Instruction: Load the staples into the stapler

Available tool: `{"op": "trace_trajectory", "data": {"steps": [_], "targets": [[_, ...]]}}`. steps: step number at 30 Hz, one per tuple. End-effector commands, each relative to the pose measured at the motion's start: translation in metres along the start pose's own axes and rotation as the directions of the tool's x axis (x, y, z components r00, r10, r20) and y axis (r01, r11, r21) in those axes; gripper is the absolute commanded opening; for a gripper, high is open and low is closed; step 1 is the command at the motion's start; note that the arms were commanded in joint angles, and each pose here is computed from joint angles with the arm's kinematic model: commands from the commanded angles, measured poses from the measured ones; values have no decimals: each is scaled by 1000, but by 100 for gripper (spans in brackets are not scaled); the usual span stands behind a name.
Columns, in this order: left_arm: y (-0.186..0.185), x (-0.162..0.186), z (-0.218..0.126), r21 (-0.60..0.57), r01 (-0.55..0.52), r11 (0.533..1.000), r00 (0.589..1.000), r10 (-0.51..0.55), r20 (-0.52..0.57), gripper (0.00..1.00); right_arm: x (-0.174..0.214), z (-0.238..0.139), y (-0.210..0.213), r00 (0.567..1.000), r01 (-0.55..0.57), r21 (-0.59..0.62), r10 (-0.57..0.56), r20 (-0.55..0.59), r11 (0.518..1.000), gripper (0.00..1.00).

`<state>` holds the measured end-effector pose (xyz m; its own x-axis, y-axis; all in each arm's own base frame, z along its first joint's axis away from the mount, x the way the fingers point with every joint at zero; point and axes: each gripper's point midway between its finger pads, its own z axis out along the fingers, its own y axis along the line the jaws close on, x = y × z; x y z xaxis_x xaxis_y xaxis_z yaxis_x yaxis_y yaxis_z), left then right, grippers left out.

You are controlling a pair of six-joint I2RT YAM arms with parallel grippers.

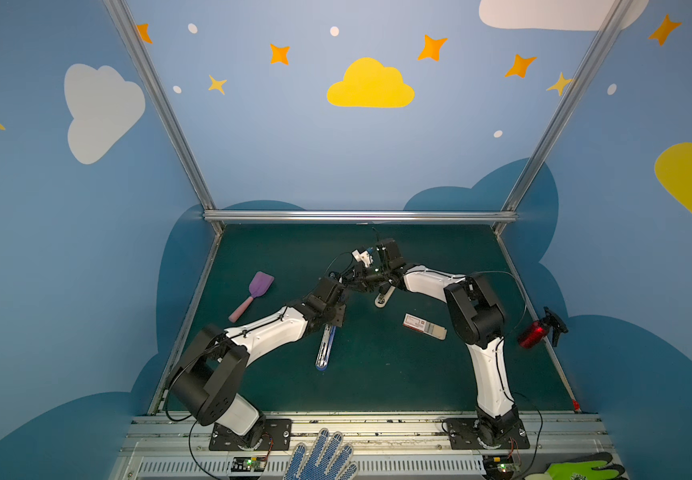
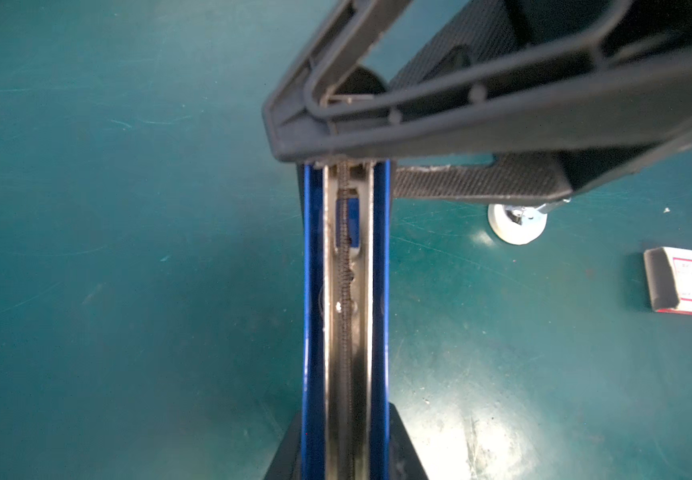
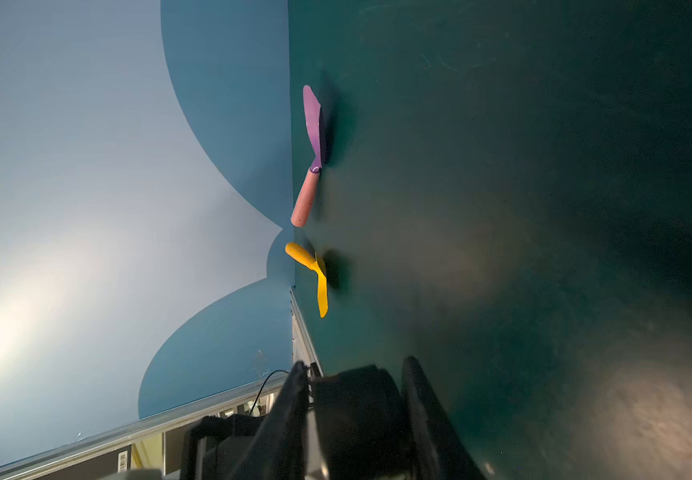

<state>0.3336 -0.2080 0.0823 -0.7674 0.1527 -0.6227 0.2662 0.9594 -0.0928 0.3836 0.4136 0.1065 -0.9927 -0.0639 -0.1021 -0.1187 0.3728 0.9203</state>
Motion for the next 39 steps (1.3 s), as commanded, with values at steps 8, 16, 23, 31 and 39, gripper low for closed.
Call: {"op": "trace_trajectory", "data": {"steps": [8,16,23,31,39], "targets": [[1,-16,-17,-12,44,999,997,-43,71,43,-30,-16,10,995,73,-46,-70,68,996,24],[9,11,-56,-9,107,994,980,-104,168,49,-56,-32,9,984,120,-66,-110,141,991,24],[38,53,-61,6,284,959,927,-276,253,62,-74,-43,5,974,170,-86,-155,164,982,24],[69,36,-67,-54,355,933,893,-321,316,69,-81,-54,1,968,203,-96,-185,170,974,24],[94,-9,-59,20,369,929,892,-360,273,77,-88,-63,-1,967,216,-120,-195,167,969,24]]}}
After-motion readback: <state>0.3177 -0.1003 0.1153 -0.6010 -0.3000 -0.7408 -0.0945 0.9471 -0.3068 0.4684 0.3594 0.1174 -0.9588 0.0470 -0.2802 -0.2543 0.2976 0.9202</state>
